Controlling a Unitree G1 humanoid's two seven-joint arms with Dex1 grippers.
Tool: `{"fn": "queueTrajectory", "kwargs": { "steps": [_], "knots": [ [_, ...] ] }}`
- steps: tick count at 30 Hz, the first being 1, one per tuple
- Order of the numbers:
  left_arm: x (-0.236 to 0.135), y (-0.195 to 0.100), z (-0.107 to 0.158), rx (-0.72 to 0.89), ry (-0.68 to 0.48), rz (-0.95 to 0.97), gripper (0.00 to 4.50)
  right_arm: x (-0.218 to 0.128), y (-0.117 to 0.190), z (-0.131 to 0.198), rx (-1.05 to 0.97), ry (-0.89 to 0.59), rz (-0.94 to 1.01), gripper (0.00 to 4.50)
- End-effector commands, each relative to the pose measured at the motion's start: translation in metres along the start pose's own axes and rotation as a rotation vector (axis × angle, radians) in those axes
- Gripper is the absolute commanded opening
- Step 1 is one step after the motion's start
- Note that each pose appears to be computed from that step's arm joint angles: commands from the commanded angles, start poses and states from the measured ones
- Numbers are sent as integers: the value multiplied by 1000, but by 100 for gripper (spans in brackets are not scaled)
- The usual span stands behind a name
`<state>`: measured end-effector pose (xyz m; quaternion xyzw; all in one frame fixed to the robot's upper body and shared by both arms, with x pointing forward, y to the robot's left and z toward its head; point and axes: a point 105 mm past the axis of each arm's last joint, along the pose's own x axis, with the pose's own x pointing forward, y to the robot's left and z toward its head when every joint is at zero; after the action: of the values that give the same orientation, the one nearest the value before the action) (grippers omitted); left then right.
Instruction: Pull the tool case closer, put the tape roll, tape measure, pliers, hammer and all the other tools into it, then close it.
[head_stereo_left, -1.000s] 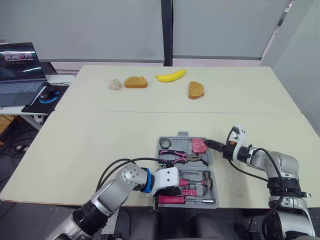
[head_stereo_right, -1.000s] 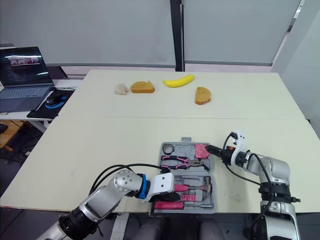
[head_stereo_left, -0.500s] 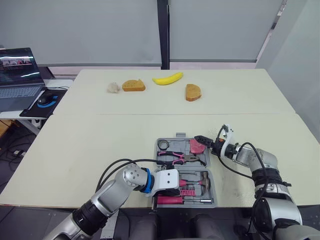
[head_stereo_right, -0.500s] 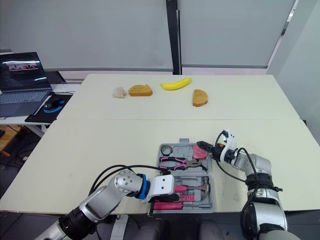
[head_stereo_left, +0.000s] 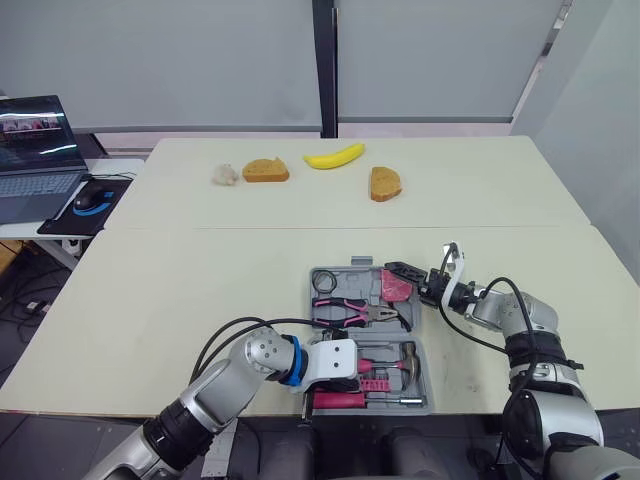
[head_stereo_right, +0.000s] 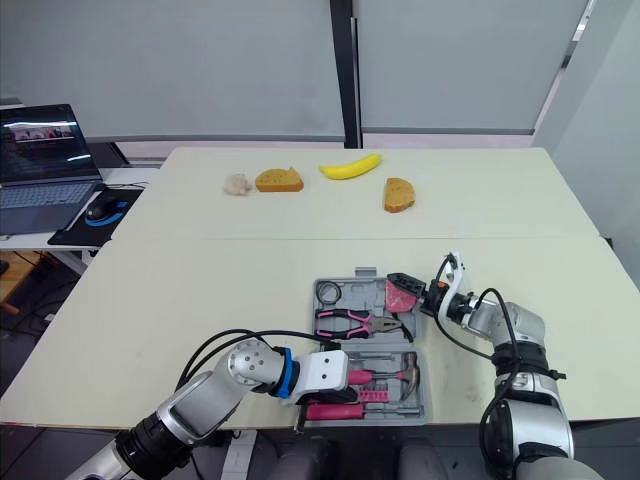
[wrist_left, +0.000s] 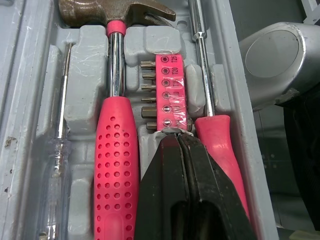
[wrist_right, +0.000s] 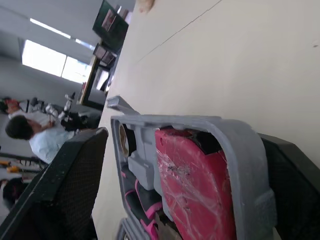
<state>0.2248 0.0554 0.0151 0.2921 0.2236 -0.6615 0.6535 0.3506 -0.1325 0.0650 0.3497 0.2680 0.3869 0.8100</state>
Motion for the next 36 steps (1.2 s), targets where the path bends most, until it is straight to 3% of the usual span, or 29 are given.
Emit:
{"fn": "queueTrajectory", "kwargs": {
  "steps": [1, 12, 17, 22, 26, 30, 36],
  "knots": [
    [-1, 2, -38, -71, 148, 31, 0, -8, 27, 11, -70, -2, 115, 448],
    [-5, 8, -34, -49, 131, 48, 0, -29, 56, 18, -185, 30, 179, 448],
    [-13, 9, -12, -44, 2, 57, 0, -34, 64, 14, -195, 53, 195, 448],
    [-40, 6, 1, -16, -33, 56, 0, -39, 68, 8, -234, 84, 186, 448],
    [-70, -5, 5, 56, 13, 39, 0, -45, 74, 6, -245, 94, 190, 448],
    [-111, -13, -12, -10, 123, 60, 0, -60, 94, -10, -249, 169, 236, 448],
    [-138, 2, -57, -125, 222, 191, 0, -87, 118, -29, -271, 251, 264, 448]
  ]
}}
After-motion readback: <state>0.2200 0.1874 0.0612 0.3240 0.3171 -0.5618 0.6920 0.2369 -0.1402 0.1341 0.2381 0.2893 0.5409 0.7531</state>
